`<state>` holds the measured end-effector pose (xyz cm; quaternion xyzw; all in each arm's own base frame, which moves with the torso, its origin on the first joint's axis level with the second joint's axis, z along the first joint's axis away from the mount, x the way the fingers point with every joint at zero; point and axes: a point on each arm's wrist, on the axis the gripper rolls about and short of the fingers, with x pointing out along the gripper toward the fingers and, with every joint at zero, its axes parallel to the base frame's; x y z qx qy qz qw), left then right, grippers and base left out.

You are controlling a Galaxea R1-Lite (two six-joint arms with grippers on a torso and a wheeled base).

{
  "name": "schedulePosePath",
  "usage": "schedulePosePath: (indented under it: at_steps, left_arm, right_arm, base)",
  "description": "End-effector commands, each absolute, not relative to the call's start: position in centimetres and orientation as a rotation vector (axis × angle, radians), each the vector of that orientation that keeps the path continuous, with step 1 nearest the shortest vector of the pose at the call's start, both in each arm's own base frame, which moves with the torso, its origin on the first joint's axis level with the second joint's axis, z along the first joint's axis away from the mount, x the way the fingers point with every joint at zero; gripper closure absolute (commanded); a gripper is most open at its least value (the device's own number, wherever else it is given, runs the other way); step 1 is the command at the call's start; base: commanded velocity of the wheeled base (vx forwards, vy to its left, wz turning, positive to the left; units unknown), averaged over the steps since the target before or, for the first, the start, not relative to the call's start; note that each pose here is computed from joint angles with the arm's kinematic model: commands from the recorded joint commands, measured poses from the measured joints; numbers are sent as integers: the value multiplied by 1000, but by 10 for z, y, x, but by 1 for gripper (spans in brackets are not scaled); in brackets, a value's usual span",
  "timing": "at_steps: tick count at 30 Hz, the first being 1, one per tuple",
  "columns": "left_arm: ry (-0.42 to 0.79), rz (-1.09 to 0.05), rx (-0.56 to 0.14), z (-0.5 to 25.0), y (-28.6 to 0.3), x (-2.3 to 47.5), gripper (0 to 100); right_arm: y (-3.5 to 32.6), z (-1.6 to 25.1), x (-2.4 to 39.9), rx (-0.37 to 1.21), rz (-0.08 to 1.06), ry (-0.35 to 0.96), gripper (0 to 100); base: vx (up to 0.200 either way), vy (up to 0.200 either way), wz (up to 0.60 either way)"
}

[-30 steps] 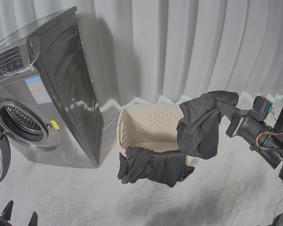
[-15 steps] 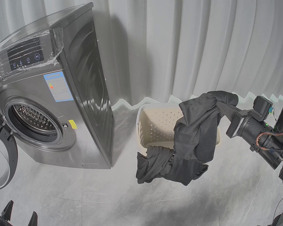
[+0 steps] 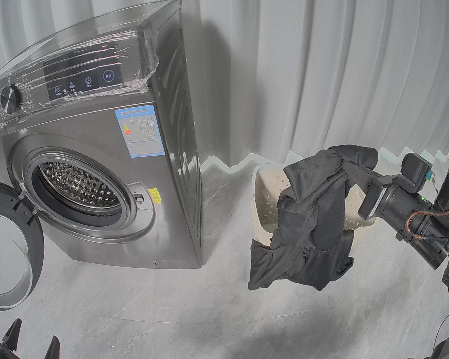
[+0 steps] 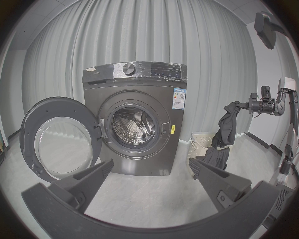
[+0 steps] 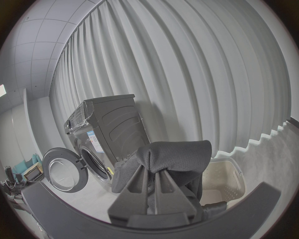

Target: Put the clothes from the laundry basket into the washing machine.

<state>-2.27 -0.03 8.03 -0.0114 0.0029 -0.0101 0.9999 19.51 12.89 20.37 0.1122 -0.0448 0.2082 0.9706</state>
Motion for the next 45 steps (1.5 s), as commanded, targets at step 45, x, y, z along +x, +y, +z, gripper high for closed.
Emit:
schedulePosePath:
  at_steps: [45]
  left_arm:
    - [8,-20,-23,76,0,-23,0]
  right_arm:
    - [133,201,192,227,463,-77,100]
  base:
    - [-27,120,0]
